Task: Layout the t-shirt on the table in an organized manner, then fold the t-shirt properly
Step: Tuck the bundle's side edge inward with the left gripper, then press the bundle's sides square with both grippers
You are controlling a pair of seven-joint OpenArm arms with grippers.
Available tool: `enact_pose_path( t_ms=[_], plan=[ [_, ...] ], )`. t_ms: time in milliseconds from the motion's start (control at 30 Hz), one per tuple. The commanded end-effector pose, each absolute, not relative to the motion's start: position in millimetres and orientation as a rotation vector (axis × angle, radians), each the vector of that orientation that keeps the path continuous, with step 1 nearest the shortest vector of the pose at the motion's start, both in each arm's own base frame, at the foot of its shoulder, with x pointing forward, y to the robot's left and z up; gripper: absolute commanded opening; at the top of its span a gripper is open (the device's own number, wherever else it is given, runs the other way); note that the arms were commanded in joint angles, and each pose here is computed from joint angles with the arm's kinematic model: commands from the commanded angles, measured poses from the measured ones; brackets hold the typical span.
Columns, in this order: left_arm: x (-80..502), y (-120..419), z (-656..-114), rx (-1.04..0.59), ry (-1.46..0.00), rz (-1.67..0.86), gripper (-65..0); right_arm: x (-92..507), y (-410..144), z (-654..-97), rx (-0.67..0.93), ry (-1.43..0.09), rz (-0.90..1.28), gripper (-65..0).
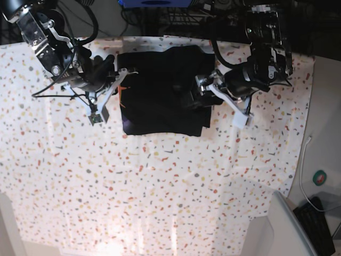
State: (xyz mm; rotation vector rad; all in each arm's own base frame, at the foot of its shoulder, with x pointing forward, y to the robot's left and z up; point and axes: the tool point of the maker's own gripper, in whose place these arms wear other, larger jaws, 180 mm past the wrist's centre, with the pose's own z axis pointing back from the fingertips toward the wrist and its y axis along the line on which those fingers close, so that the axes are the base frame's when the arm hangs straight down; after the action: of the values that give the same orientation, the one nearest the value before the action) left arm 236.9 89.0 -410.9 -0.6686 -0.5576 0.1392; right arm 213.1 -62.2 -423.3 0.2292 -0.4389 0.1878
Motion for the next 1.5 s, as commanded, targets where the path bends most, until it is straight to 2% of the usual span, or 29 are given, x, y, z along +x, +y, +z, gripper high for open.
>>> enact_pose_path(
  t_ms=[0, 167, 500, 800, 1067, 1467],
  plan=[
    [250, 94, -394, -0.682, -0.650, 0.142, -7.7, 221, -62, -416, 0.233, -0.473, 0.197, -65.0],
    [236, 109, -399, -0.645, -0.677, 0.168, -7.7, 220, -62, -417, 0.234, -0.471, 0.197, -65.0],
    [225, 113, -445, -0.646, -0.549, 0.243, -7.2, 220, -53, -415, 0.255, -0.473, 0.190, -65.0],
    [228, 116, -461, -0.589, -0.513, 0.214, -7.2, 220, -53, -415, 0.255, -0.473, 0.190, -65.0],
    [225, 80, -466, -0.620, -0.482, 0.110, -7.2, 220, -53, -415, 0.255, -0.473, 0.190, -65.0],
    [222, 63, -466, -0.641, -0.464, 0.057, -7.7, 218, -58, -425, 0.237, -0.448, 0.183, -65.0]
  ],
)
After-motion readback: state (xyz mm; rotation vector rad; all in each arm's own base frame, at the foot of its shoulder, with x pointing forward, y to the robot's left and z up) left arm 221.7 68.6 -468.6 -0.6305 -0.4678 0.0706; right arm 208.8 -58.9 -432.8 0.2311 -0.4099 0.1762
